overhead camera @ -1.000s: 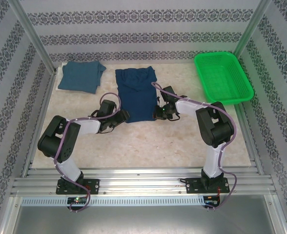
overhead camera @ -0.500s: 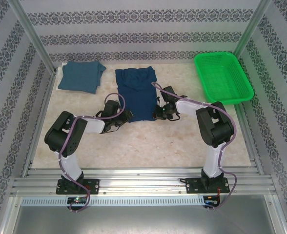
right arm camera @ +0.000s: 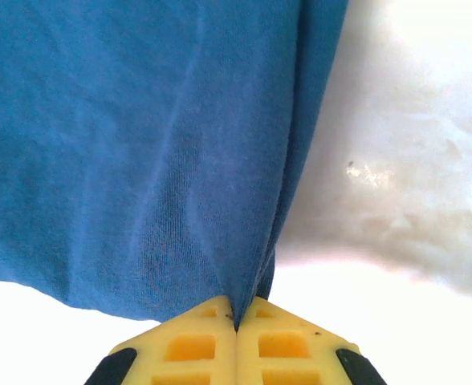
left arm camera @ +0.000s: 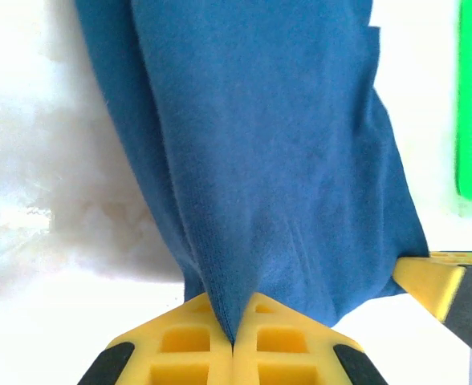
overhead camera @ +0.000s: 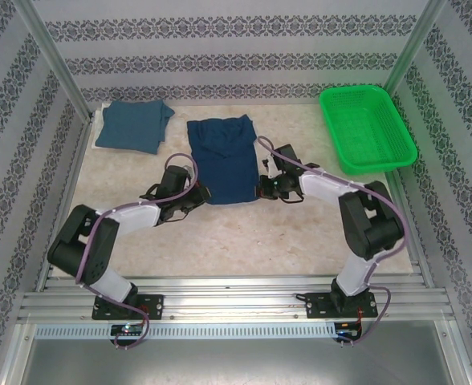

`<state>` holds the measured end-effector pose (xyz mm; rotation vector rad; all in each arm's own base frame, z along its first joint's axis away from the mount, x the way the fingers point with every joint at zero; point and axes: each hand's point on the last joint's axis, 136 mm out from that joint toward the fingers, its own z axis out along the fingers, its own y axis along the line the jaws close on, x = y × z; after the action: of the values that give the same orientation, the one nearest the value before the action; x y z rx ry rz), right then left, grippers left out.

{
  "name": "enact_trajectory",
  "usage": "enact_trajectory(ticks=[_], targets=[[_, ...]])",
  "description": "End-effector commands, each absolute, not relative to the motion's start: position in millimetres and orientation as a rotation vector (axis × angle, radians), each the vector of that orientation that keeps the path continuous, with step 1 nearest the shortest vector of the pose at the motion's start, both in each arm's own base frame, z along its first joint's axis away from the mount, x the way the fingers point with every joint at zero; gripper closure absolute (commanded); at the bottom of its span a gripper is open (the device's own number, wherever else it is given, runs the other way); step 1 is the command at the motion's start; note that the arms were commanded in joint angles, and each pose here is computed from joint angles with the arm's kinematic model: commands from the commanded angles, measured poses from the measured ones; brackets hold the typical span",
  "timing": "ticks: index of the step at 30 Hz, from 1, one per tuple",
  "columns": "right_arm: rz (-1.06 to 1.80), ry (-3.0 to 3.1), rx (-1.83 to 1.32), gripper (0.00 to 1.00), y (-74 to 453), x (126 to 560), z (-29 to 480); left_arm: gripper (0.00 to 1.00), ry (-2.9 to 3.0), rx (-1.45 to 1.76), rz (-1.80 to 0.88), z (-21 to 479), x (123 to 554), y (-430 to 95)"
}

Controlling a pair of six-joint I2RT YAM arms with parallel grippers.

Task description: Fold and stack the t-shirts

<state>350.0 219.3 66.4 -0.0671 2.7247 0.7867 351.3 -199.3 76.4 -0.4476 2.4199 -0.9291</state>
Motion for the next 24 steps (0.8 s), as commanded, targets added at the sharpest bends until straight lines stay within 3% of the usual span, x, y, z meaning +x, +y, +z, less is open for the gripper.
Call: enact_trajectory(ticks=[1,12,24], targets=[[0.84,2.706,-0.054,1.0,221,333,83,1.0,2.484,-0.421,-0.905,68,324,-191],[0.826,2.712,-0.055,1.0,223,262,101,1.0,2.451,-0.418,-0.979,100,277,-178],[0.812,2.625,-0.115,1.0,224,321,166,1.0,2.393,-0.31,-0.977,156,337,-188]])
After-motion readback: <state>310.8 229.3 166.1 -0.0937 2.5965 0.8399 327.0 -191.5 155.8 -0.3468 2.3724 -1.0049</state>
